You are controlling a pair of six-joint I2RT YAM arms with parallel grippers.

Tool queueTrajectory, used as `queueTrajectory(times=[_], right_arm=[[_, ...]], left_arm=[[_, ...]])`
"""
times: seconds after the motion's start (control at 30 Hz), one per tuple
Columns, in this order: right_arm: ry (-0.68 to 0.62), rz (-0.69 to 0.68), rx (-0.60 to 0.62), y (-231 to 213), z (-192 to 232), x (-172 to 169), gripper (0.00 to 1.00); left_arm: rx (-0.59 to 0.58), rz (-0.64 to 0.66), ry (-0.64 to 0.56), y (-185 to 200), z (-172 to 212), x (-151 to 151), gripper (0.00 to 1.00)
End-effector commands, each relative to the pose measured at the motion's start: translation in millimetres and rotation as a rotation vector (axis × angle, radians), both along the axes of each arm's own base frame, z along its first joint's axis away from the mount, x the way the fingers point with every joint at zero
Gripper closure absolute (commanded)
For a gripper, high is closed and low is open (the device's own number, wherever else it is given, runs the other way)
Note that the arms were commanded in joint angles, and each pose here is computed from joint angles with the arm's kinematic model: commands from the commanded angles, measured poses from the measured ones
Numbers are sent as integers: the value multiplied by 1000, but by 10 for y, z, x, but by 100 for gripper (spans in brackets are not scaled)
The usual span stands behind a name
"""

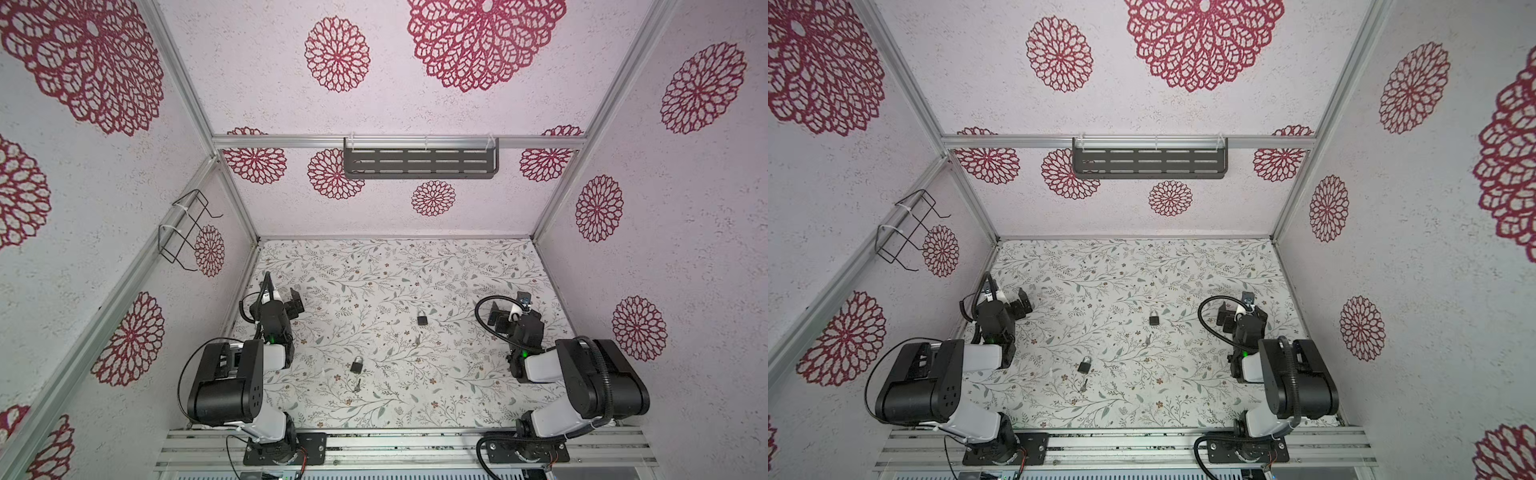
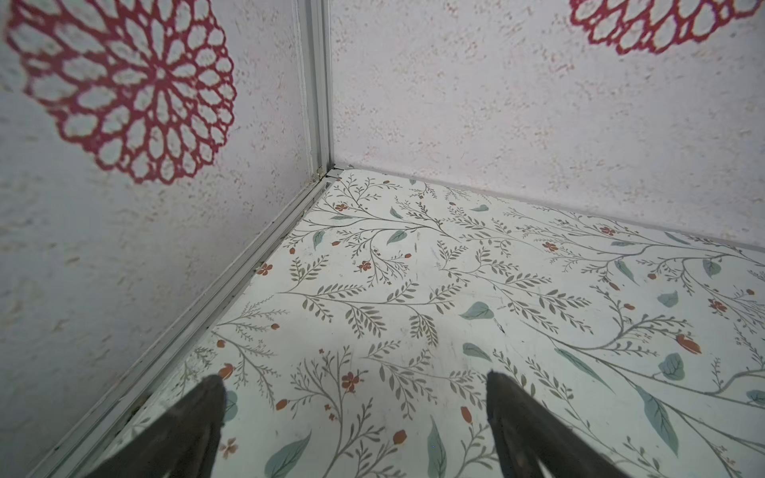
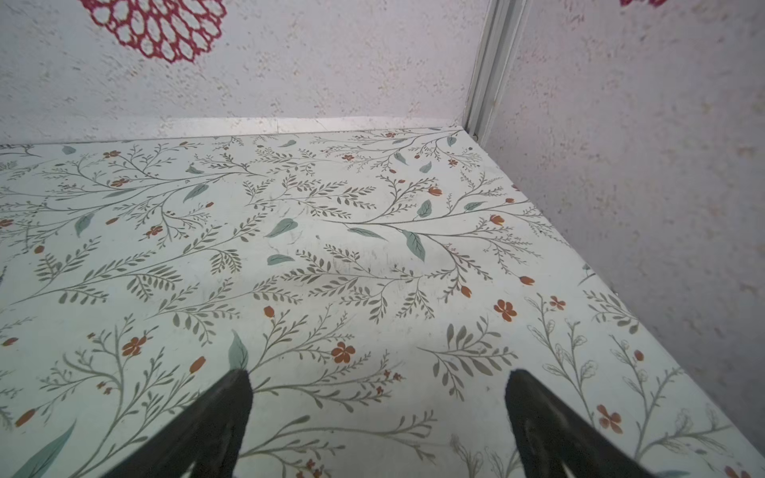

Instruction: Unlock with the key

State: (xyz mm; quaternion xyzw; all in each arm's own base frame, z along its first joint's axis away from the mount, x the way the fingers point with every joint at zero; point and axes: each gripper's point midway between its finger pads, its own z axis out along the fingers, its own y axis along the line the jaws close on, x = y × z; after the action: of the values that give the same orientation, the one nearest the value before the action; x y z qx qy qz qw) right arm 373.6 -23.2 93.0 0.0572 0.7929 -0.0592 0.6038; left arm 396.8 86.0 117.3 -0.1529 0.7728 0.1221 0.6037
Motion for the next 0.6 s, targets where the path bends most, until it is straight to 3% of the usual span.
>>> queueTrajectory(times=[0.0,0.57], right_arm=[[-68,1,-10,-4,193,52,1],[-69,1,-9,-5,193,49,1]], left_arm=[[25,-23,-17,-36,58,13,0],[25,-24,-19,-38,66,19,0]])
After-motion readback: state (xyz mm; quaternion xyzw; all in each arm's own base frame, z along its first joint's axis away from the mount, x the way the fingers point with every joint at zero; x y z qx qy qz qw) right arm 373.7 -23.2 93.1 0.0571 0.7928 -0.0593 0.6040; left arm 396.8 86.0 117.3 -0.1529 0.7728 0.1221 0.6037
